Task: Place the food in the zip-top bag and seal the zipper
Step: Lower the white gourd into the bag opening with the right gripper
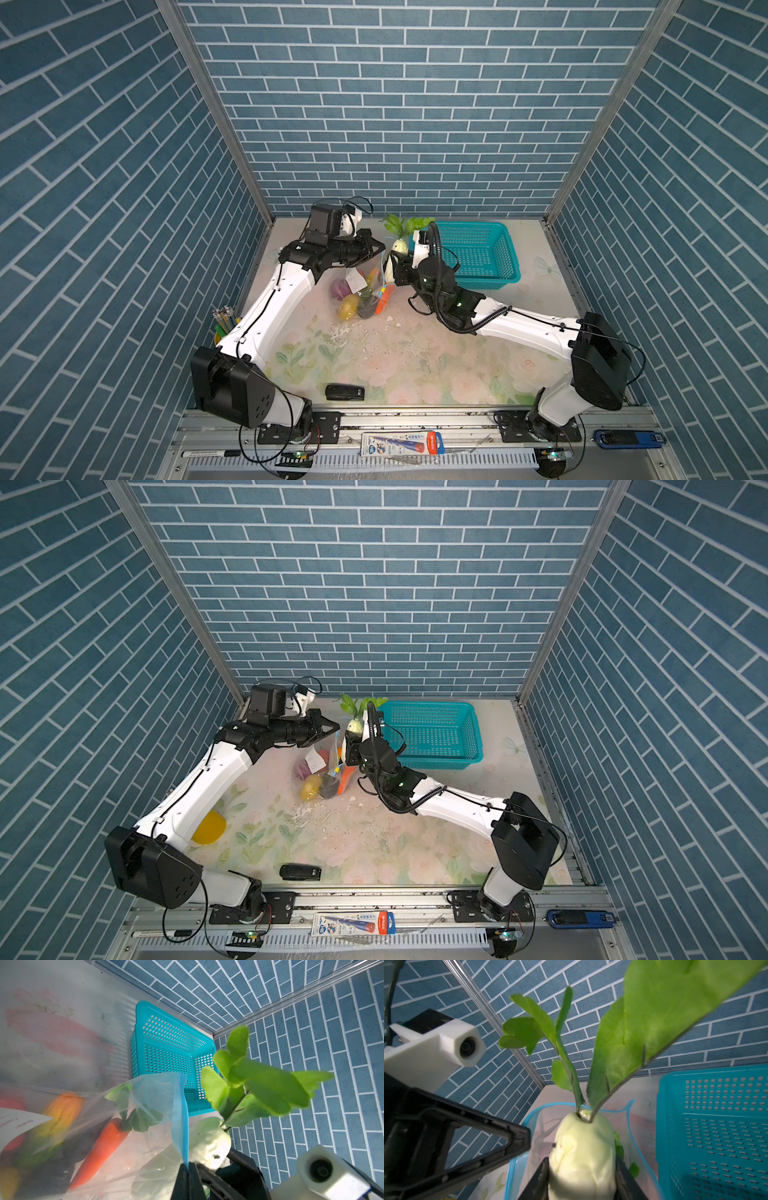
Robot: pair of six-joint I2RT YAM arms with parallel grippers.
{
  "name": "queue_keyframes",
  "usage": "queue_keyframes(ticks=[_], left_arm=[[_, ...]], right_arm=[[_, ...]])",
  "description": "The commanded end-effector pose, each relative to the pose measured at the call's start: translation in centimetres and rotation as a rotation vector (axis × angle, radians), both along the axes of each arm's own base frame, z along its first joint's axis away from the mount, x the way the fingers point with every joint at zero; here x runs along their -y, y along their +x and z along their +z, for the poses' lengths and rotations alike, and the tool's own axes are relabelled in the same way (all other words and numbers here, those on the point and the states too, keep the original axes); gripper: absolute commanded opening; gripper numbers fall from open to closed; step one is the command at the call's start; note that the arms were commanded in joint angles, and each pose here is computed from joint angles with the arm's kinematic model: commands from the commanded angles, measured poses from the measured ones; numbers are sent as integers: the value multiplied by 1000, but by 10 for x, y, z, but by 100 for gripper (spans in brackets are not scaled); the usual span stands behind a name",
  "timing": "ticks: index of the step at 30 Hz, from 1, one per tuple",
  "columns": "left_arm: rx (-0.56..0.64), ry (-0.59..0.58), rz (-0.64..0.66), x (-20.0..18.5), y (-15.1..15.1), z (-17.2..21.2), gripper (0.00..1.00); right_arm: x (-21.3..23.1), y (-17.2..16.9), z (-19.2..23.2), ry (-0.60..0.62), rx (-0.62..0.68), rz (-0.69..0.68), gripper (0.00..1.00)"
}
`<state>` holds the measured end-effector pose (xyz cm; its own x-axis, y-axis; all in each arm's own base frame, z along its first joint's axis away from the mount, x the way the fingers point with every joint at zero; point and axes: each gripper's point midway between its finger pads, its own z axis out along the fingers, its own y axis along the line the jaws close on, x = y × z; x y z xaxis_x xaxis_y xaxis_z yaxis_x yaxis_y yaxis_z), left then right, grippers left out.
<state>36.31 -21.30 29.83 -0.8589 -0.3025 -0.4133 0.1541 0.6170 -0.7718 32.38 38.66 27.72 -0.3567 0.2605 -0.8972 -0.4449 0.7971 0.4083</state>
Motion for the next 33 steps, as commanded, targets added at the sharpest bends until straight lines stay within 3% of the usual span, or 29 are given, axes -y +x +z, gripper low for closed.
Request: queue_keyframes(ticks=[1, 25, 33], left_arm=[[46, -13, 4, -1, 1, 18, 0], [43, -19, 0, 0, 4, 18, 0], [48, -19, -1, 1, 5, 20, 0]], right_arm=[[-1, -8, -5, 24, -23, 19, 45], [-20, -20, -28, -65, -47, 142, 52], [-15, -20, -29, -82, -59, 127, 56]])
